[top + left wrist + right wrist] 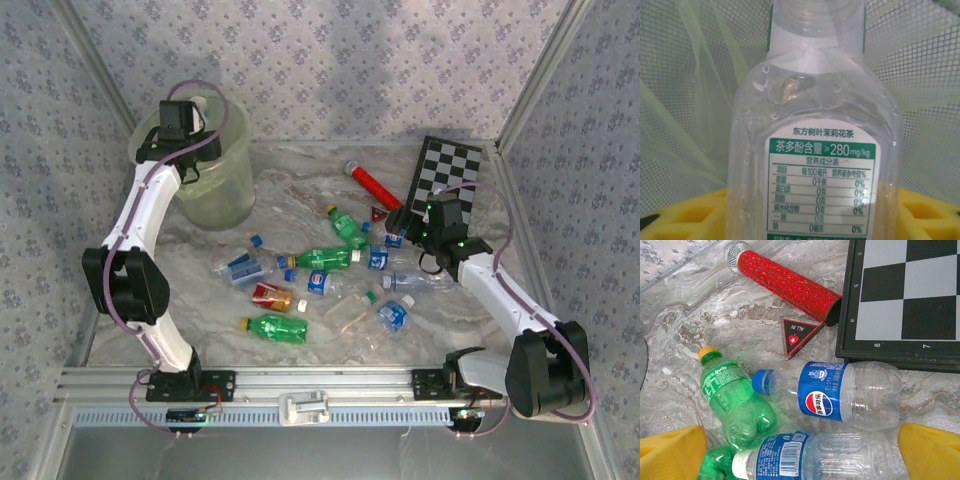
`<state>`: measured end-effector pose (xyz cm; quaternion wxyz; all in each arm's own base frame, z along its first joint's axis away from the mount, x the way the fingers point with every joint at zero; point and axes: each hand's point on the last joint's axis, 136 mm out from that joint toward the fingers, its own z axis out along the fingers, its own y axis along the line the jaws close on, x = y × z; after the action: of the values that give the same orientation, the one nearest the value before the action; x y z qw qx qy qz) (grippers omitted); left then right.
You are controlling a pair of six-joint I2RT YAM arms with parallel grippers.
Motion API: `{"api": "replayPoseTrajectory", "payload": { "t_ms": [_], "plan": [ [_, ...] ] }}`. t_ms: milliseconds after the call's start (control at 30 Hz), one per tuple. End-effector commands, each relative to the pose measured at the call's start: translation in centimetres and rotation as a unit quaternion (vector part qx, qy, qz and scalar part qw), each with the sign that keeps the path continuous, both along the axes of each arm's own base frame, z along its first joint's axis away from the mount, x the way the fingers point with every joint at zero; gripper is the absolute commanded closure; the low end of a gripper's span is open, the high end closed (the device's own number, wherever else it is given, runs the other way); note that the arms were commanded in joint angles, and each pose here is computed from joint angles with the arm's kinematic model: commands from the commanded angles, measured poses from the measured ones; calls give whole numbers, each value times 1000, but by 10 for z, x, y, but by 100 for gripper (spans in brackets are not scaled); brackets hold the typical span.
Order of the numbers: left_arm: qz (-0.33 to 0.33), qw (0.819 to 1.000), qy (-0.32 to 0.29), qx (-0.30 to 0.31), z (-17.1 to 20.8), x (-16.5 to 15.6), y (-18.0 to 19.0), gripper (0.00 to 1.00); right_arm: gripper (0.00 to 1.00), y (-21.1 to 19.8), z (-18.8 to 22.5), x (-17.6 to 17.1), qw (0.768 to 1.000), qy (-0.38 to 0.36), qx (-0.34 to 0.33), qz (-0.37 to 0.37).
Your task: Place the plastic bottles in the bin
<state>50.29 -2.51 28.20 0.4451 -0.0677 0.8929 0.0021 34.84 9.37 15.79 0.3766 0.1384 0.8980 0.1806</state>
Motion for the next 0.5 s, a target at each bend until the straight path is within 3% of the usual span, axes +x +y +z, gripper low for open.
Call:
{"api": "replayPoseTrajectory", "payload": {
  "t_ms": [0,133,333,467],
  "plan": [
    [3,1000,-20,-8,21,3,1,30,0,-5,0,-5,1000,4,-13,-4],
    [3,999,-35,-20,35,-2,-1,16,0,-13,-1,-6,999,14,-19,-23],
    [-15,995,-92,-46,70,-17,-13,10,0,-26,-4,-7,998,26,-21,-58],
    [-52,989,-128,-58,98,-36,-40,9,0,-37,-3,-9,995,41,-14,-85]
  ]
}}
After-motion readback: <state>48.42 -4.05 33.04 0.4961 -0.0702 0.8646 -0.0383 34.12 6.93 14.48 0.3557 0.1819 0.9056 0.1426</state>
